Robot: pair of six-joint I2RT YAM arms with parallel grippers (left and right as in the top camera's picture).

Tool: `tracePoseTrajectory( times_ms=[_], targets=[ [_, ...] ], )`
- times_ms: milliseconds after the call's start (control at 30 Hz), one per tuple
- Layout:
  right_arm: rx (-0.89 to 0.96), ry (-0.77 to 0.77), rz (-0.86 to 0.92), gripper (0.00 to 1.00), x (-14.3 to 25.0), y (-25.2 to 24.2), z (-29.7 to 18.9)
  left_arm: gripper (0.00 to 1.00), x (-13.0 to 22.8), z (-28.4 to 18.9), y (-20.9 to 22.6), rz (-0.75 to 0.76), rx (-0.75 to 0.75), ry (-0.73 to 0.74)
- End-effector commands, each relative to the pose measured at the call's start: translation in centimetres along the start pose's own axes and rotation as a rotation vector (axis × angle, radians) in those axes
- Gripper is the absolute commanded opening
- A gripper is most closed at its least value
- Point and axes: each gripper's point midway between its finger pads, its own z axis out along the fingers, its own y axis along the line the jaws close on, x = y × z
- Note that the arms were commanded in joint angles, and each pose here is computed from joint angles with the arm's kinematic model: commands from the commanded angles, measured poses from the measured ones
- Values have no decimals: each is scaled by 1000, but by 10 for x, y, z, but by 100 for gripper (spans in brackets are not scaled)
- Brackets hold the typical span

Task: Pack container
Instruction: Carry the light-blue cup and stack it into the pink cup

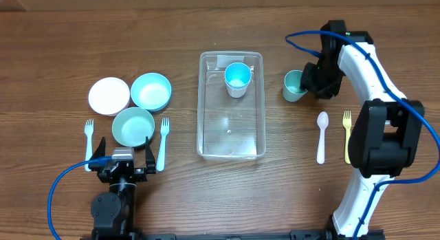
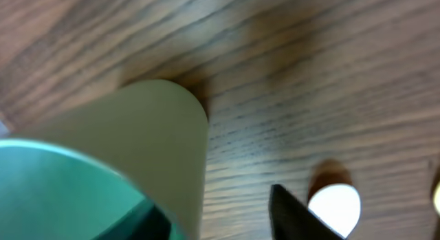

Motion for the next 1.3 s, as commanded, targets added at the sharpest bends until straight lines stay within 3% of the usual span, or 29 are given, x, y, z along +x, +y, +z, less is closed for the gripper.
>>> tracePoseTrajectory(
  times_ms=[0,133,333,500,667,967,1267],
  targets=[
    [-24,-45,-10,19,-4,7,-18,100,0,0,-2,18,12,-7],
    [-23,-45,-10,4,-4,7,-20,100,0,0,-2,18,12,-7],
    [-22,-72,-16,4,-9,10,-45,100,0,0,-2,18,12,-7],
    [-67,-206,-59,4,-14,33,-131,100,0,0,-2,18,11,-7],
    [-111,-355,-202,4,14,86,-204,100,0,0,-2,18,11,-7],
    [-30,-395,-431,4,57,165,-184,100,0,0,-2,18,12,-7],
    [58,-342,-436,4,46,175,-133,100,0,0,-2,18,11,-7]
  ],
)
